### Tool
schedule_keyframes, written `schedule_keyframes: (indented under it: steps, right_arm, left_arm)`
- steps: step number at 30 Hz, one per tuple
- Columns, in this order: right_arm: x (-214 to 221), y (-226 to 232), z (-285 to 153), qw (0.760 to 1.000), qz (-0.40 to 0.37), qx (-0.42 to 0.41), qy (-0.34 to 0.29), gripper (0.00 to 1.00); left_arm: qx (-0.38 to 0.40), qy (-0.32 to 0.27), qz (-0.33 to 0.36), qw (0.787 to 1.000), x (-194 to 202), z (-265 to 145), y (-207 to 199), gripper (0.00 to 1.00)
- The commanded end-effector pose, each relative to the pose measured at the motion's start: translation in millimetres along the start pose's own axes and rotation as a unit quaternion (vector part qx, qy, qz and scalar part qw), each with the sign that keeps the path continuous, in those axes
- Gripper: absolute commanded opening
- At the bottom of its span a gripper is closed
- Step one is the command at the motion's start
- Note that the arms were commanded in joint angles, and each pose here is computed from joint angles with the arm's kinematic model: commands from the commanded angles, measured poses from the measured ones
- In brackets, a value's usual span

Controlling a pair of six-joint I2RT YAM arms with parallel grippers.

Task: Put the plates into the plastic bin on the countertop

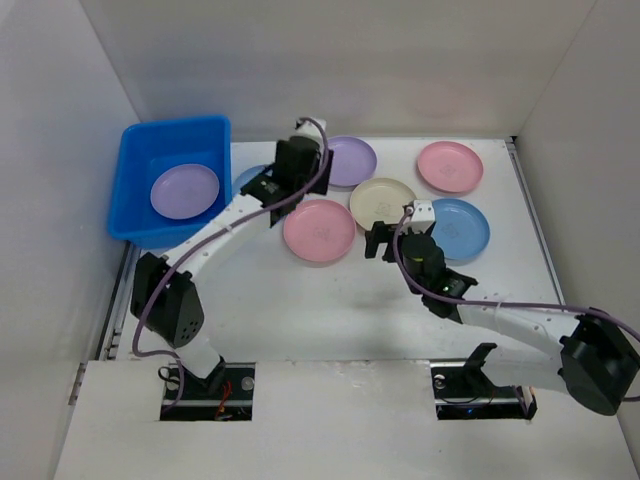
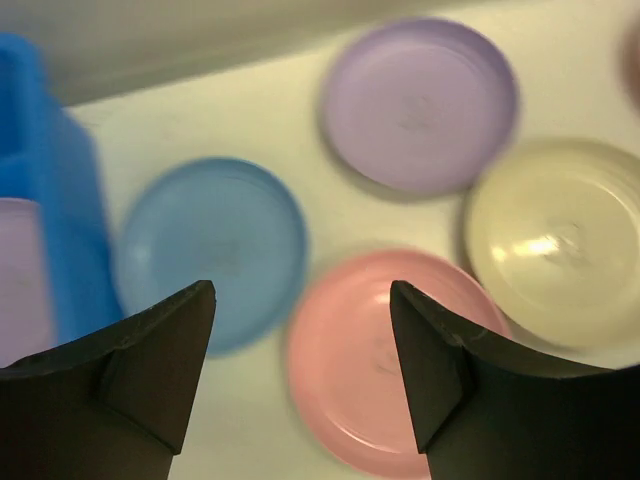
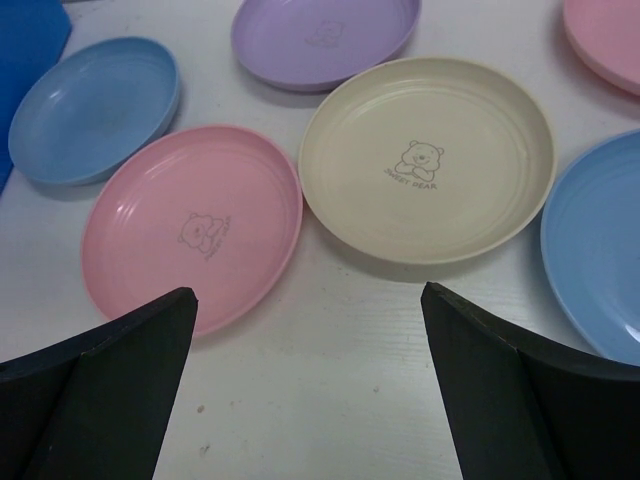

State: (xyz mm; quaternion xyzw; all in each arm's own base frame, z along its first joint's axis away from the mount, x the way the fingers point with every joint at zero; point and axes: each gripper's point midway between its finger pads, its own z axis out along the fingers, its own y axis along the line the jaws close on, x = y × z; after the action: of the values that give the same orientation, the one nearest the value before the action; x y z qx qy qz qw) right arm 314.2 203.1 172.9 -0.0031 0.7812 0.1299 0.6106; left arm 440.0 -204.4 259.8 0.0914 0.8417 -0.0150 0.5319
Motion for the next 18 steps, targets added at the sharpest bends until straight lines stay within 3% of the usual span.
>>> schedule_keyframes:
  steps: [1, 5, 10, 18]
  right_arm:
    - [-13.5, -0.6, -5.6, 1.0, 0.009, 0.002, -0.025, 1.0]
    - [-12.7, -1.1, -6.0, 1.0, 0.009, 0.002, -0.025, 1.0]
    - [-11.9, -1.1, -4.5, 1.0, 0.006, 0.004, -0.023, 1.0]
    - [-15.9, -3.2, -8.8, 0.999, 0.011, 0.003, -0.031, 1.0]
  left_arm:
    - [-0.01, 0.103, -0.013, 0.995, 94.9, 6.7, -15.6, 0.65]
    - [-0.01, 0.114, -0.084, 0.99, 144.7, 10.0, -33.8, 0.64]
    - [-0.062, 0.088, -0.152, 0.983, 170.9, 10.7, -22.8, 0.66]
    - [-0.088, 0.119, -0.171, 0.974, 211.2, 29.0, -14.5, 0.64]
